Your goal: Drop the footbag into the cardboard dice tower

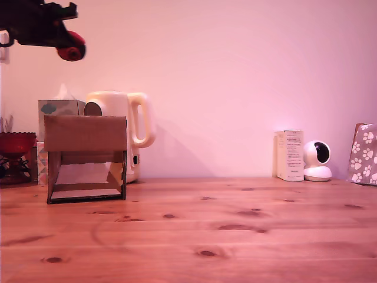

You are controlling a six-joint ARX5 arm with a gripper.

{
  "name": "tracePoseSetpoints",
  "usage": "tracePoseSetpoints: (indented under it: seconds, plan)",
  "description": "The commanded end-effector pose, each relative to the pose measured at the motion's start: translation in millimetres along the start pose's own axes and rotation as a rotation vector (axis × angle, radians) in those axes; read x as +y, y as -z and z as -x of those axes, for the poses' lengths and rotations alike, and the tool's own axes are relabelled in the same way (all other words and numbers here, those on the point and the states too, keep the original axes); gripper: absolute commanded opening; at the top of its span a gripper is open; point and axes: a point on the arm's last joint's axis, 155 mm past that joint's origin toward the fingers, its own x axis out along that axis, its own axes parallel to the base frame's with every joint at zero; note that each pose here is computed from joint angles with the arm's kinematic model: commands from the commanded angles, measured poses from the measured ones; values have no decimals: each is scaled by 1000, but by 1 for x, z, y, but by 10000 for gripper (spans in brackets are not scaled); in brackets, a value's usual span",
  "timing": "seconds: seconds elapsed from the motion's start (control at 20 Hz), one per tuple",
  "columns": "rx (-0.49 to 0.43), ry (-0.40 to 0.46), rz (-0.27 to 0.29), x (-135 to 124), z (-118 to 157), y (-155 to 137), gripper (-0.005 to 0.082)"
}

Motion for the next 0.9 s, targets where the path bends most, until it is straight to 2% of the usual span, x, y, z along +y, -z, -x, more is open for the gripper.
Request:
tracePoseSetpoints:
  seconds: [0.0, 0.35, 0.6, 0.65, 0.7, 0.8, 0.85]
  plan:
    - [60, 1, 9, 5, -16, 23, 41]
    - [146, -6, 32, 20, -54, 36, 41]
    - [169, -6, 37, 23, -63, 42, 45]
    - [164, -7, 36, 24, -63, 41, 85]
    - [161, -8, 35, 24, -63, 39, 213]
    - [156, -2, 14, 23, -63, 36, 582]
    - [155, -1, 12, 23, -63, 36, 683]
